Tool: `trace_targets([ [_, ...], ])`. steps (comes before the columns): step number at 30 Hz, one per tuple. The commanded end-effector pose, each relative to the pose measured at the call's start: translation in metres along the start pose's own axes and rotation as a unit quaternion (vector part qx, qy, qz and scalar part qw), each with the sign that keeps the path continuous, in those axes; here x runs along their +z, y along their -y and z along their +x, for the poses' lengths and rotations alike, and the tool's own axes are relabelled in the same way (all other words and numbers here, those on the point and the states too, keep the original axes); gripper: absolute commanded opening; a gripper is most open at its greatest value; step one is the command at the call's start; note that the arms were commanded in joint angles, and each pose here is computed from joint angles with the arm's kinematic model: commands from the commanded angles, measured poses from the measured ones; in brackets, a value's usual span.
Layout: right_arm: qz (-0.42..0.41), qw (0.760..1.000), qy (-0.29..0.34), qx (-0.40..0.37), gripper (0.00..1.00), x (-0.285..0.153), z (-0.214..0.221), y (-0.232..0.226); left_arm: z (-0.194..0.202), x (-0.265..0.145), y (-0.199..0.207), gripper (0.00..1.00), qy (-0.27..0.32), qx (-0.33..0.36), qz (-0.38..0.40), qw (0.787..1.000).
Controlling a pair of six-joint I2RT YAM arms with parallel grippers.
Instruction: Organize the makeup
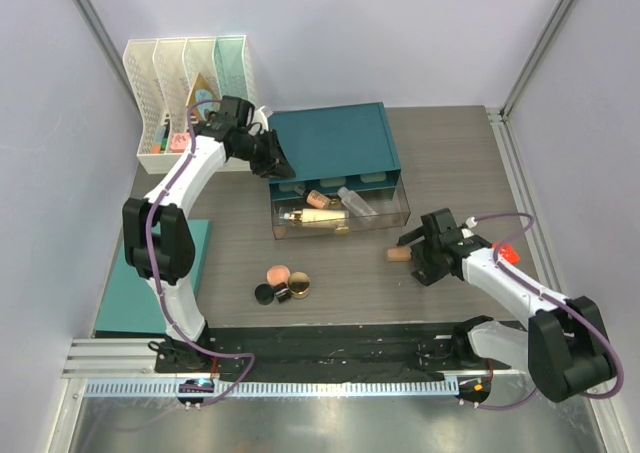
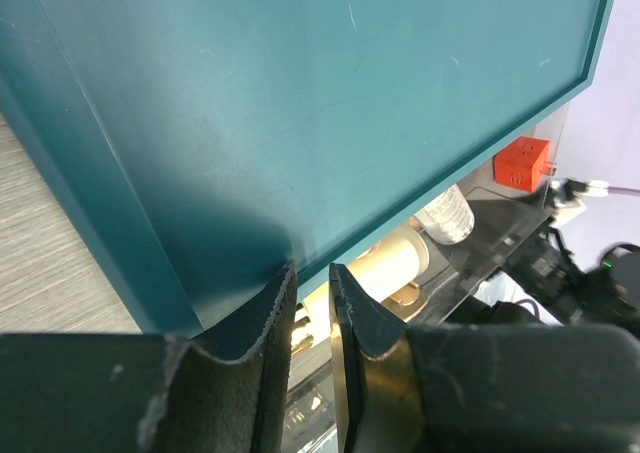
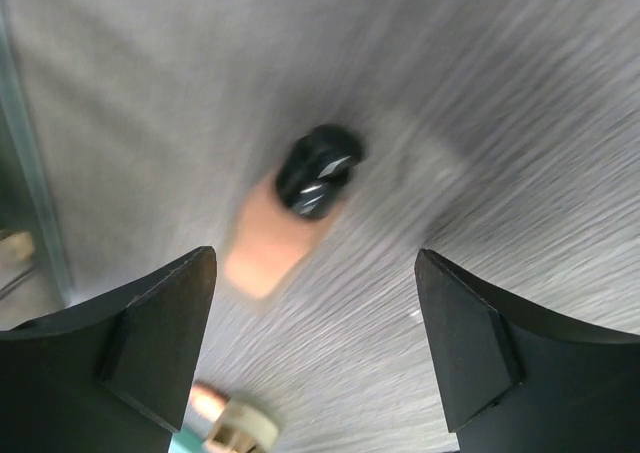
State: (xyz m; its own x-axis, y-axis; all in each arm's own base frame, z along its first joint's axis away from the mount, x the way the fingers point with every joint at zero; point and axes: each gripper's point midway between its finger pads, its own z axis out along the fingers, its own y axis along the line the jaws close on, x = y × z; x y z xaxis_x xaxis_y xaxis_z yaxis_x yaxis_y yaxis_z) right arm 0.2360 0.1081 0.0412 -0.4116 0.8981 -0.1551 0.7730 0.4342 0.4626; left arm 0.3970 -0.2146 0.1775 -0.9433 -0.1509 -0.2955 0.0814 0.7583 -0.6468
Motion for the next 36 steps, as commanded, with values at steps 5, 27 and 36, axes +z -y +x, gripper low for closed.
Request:
trace_targets([
  [5,0.009,1.000,0.016,0.014,0.86,0.021,-0.007,-0.011,0.048,0.018,-0.071,0.23,-0.093,-0.037,-0.121,0.988],
  [27,0.029,0.999,-0.019,-0.033,0.29,0.037,0.004,-0.001,0.042,0.010,-0.071,0.23,-0.085,-0.032,-0.130,0.987],
  [36,0.003,0.999,-0.026,-0.039,0.01,0.010,0.008,0.011,0.041,0.009,-0.070,0.24,-0.083,-0.032,-0.129,0.988],
])
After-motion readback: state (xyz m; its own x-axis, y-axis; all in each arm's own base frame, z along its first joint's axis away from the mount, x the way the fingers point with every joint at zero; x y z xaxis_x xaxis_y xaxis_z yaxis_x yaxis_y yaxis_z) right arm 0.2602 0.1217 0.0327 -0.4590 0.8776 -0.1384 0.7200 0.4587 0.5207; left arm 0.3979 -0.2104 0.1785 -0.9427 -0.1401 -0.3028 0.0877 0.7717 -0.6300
